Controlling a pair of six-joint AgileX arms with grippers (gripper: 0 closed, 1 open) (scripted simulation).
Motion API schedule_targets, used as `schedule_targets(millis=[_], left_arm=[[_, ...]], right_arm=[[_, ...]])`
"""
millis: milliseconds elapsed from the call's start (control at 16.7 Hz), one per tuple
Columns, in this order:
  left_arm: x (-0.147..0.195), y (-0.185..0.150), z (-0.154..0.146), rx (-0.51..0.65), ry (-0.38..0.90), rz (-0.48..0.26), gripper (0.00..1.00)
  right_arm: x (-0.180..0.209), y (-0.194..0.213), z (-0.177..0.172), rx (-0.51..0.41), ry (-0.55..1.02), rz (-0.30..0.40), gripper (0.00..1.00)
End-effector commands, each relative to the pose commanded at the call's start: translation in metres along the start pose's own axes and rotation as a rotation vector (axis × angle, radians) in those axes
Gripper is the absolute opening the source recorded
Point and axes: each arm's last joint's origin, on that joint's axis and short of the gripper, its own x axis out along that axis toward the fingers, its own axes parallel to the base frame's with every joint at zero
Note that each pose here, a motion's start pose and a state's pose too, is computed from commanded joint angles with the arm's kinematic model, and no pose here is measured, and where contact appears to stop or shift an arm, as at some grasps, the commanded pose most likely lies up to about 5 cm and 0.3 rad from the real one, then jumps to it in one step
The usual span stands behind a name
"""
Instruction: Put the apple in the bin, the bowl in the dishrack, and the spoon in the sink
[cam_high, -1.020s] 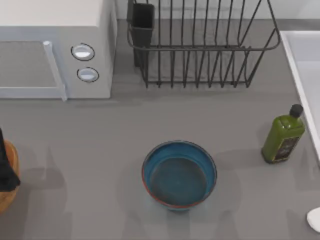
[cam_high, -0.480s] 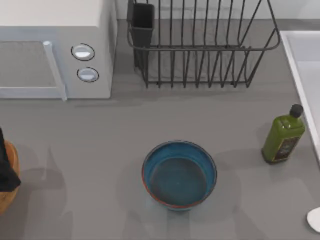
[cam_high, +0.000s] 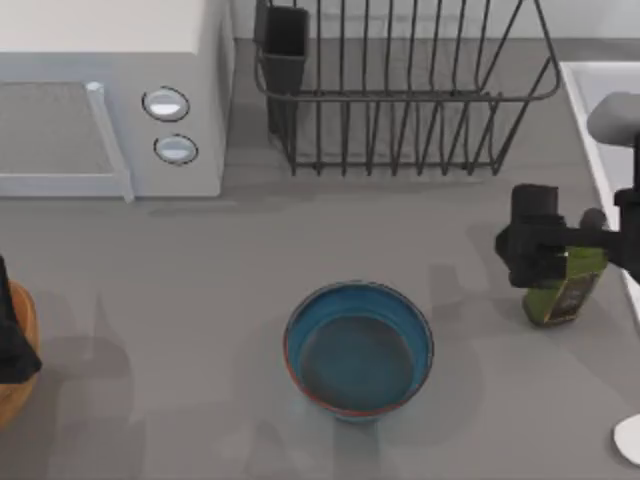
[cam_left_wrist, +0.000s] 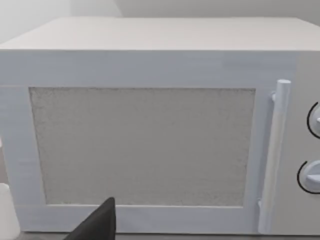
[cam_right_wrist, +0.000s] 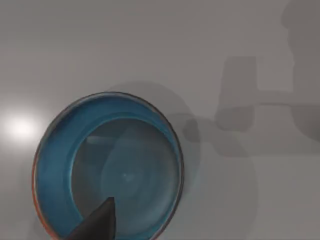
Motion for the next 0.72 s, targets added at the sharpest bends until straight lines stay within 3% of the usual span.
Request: schedule_targets(millis=[360,720], left_arm=[[0.000,0.000,0.000,0.000,0.000,0.000,1.00],[0.000,0.000,0.000,0.000,0.000,0.000,1.00]], right_arm=[[0.070,0.059,0.030,0.039,0.401,-0.203,1.00],[0.119,0.080,0.040,0.052,0.571,-0.333,1.00]])
